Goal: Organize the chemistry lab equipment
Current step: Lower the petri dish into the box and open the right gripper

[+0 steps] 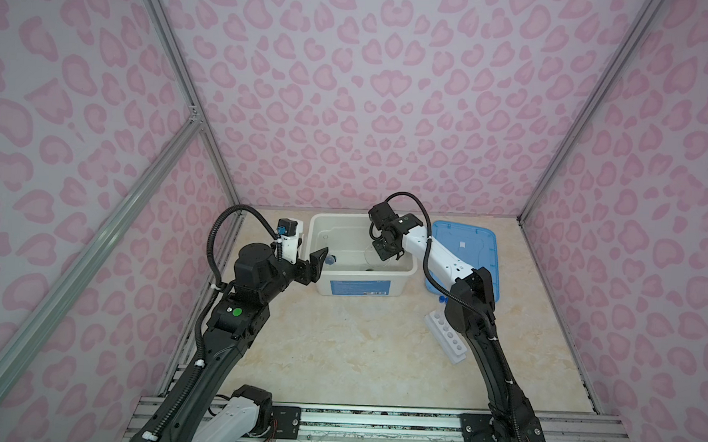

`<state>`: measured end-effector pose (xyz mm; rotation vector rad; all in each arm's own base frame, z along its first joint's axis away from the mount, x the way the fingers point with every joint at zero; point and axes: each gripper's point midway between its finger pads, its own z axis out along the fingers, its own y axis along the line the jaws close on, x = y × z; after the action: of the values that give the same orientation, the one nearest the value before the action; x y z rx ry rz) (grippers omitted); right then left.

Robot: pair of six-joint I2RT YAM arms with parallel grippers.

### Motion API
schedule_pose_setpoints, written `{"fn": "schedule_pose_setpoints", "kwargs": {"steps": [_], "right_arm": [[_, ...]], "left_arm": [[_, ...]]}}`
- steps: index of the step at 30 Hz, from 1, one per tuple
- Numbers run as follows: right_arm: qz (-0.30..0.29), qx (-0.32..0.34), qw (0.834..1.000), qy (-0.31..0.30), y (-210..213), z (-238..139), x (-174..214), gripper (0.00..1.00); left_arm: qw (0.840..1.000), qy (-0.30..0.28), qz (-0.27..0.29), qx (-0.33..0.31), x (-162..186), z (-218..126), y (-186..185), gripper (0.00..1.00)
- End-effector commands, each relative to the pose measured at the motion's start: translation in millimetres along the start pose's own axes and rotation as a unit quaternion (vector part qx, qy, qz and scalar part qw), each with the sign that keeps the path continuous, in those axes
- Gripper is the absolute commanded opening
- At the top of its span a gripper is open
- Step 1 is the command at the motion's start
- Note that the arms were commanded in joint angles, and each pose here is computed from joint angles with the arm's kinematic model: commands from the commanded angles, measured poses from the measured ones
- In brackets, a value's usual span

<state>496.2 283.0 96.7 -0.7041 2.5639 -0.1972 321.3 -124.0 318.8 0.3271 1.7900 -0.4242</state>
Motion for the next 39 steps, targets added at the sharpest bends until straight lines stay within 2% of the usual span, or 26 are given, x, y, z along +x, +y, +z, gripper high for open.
{"fn": "schedule_pose_setpoints", "kwargs": {"steps": [1,31,39], "right_arm": [[-0.003,-0.003,1.000,-0.003,2.5,2.1,0.8,0.00],[-0.002,-0.009,1.000,0.013,13.5,28.0,13.1,0.00],[-0.004,-0.010,1.000,0.013,14.2,27.9,12.8,0.07]], "left_arm": [[1.000,-0.005,0.005,-0.003,-3.8,-0.1,0.8,0.80],[1.000,-0.002,0.008,-0.010,0.4,-0.2,3.5,0.80],[1.000,-0.001,0.008,-0.010,1.0,0.3,3.5,0.80]]}}
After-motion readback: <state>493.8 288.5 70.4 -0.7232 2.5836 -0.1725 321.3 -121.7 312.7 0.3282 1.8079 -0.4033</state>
